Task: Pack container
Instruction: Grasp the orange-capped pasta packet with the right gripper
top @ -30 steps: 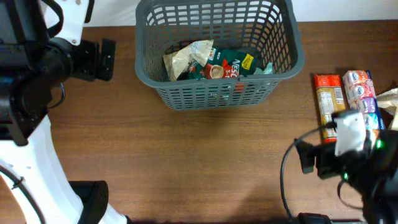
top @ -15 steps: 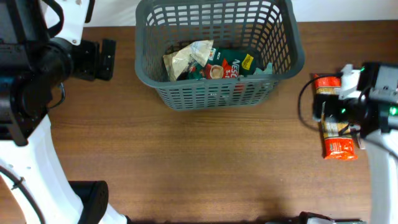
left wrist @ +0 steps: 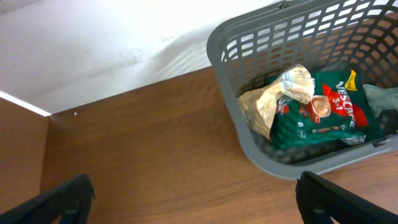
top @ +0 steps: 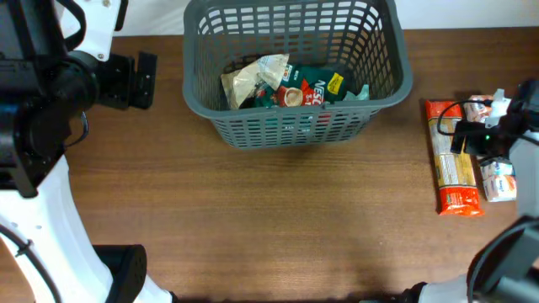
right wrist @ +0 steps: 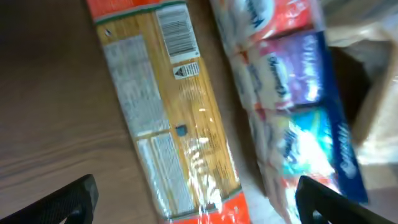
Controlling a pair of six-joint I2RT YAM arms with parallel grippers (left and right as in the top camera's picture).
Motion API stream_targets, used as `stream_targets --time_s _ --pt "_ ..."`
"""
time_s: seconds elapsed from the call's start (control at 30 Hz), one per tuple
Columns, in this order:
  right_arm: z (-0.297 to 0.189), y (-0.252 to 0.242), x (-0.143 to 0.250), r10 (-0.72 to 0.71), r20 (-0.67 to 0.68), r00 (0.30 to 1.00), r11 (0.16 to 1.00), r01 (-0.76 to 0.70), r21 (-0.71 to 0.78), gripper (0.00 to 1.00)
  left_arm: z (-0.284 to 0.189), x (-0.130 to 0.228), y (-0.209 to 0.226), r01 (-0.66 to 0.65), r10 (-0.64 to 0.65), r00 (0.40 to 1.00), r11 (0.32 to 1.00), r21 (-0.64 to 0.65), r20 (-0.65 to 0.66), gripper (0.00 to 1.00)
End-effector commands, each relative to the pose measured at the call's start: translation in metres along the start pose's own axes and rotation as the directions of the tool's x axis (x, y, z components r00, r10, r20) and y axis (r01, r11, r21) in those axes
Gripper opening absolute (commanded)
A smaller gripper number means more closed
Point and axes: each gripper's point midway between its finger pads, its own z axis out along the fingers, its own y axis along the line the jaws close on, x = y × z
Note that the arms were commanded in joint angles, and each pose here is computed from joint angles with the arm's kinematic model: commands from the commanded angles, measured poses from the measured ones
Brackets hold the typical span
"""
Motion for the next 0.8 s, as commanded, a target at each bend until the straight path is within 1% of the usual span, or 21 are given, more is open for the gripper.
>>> stream_targets --time_s 0.0,0.13,0.2,0.27,0.47,0.53,0.57,0.6,0.63,0.67,0.7,0.73,0.77 --pt "0.027 0.004 0.001 -0.023 -0.045 0.999 0.999 0.022 -0.029 0.99 -0.004 0.0 0.003 0.013 -0.013 1.0 1.0 -0.01 0.007 0.99" --pt "0.051 0.007 0.008 -0.025 -0.094 0.995 0.999 0.021 -0.042 1.0 -0.004 0.0 0.003 0.013 -0.013 1.0 1.0 -0.01 0.007 0.99" --pt "0.065 0.009 0.016 -0.026 -0.133 0.991 0.999 0.019 -0.05 0.97 -0.004 0.0 0.003 0.013 -0.013 1.0 1.0 -0.01 0.007 0.99" --pt "0.074 0.01 0.022 -0.025 -0.162 0.986 0.998 0.016 -0.055 0.97 -0.004 0.0 0.003 0.013 -0.013 1.0 1.0 -0.01 0.007 0.99" --pt "0.088 0.013 0.03 -0.027 -0.196 0.98 0.997 0.013 -0.07 0.91 -0.004 0.0 0.003 0.013 -0.013 1.0 1.0 -0.01 0.007 0.99" --pt "0.094 0.017 0.034 -0.027 -0.213 0.977 0.996 0.008 -0.088 0.88 -0.004 0.0 0.003 0.013 -0.013 1.0 1.0 -0.01 0.007 0.99" --pt "0.099 0.018 0.039 -0.003 -0.235 0.972 0.996 -0.018 -0.086 0.86 -0.004 0.0 0.003 0.013 -0.013 1.0 1.0 -0.01 0.007 0.99" --pt "0.102 0.019 0.042 -0.003 -0.25 0.968 0.996 -0.02 -0.089 0.78 -0.004 0.0 0.003 0.013 -0.013 1.0 1.0 -0.01 0.007 0.99" --pt "0.104 0.019 0.046 0.007 -0.264 0.965 0.996 -0.031 -0.088 0.64 -0.004 0.0 0.003 0.013 -0.013 1.0 1.0 -0.01 0.007 0.99" --pt "0.104 0.02 0.046 0.023 -0.266 0.964 0.995 -0.047 -0.086 0.44 -0.004 0.0 0.003 0.013 -0.013 1.0 1.0 -0.01 0.007 0.99" --pt "0.105 0.02 0.046 0.03 -0.266 0.964 0.995 -0.055 -0.085 0.35 -0.004 0.0 0.003 0.013 -0.013 1.0 1.0 -0.01 0.007 0.99" --pt "0.104 0.022 0.044 0.04 -0.26 0.965 0.993 -0.067 -0.096 0.18 -0.004 0.0 0.003 0.013 -0.013 1.0 1.0 -0.01 0.007 0.99" --pt "0.104 0.026 0.041 0.059 -0.253 0.966 0.989 -0.091 -0.115 0.04 -0.004 0.0 0.003 0.013 -0.013 1.0 1.0 -0.01 0.007 0.99"
